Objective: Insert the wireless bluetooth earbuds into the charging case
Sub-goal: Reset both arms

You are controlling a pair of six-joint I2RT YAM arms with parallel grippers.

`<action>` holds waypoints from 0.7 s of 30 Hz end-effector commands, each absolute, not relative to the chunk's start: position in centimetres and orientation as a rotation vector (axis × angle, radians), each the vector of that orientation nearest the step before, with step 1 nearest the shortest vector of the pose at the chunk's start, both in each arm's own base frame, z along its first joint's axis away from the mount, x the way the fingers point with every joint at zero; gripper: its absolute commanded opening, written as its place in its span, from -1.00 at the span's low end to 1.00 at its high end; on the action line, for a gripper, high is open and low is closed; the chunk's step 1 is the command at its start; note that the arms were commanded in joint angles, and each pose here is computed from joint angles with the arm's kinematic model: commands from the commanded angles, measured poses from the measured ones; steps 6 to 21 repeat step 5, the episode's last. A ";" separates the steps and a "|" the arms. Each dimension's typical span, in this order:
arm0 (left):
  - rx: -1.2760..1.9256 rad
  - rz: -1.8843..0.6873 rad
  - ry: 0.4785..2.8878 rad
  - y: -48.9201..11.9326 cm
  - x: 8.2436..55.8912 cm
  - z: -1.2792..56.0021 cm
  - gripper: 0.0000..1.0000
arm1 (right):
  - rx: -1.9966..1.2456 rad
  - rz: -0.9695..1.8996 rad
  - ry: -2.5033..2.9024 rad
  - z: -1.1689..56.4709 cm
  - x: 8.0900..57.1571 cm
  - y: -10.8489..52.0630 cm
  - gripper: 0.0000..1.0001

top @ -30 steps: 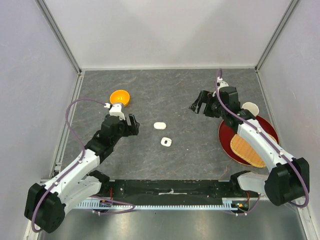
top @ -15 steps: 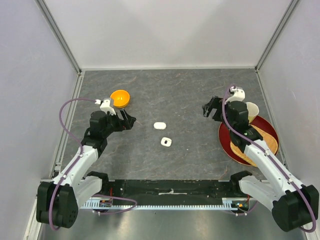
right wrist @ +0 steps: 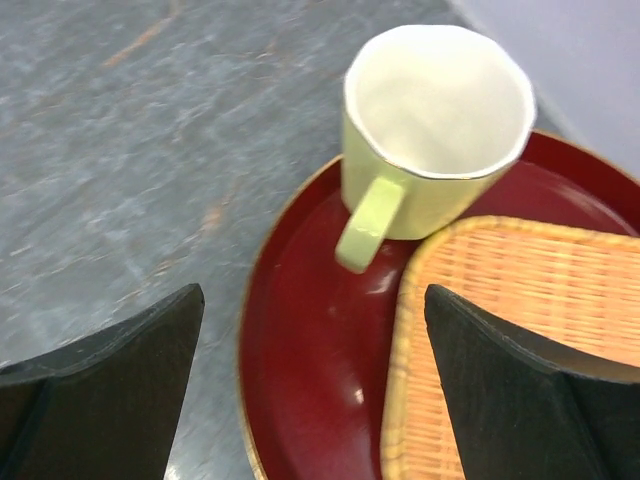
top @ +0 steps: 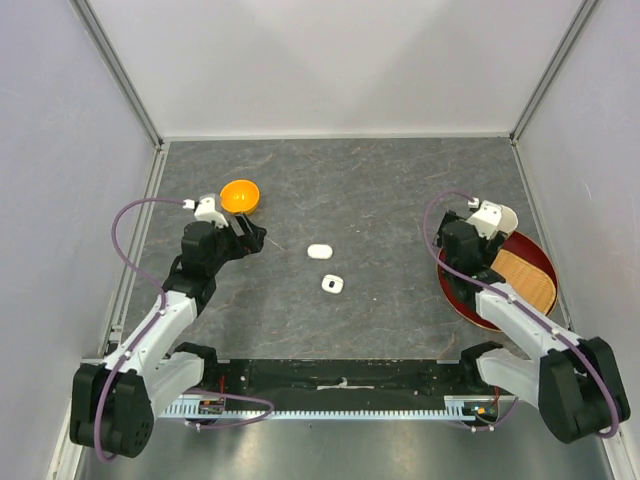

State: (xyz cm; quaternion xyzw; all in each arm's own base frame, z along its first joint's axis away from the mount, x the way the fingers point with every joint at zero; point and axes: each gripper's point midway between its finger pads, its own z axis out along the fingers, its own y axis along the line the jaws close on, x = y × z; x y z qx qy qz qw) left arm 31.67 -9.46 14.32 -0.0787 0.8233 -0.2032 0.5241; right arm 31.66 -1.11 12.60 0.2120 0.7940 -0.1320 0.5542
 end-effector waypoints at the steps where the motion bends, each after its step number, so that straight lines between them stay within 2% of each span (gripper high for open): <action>1: -0.229 -0.451 1.889 -8.9 33.4 16.9 0.86 | 0.606 -0.472 1.701 13.7 32.1 -4.0 0.96; 21: -0.213 -0.460 1.871 -9.1 33.5 17.2 0.86 | 0.581 -0.523 1.684 12.7 31.8 -4.5 0.96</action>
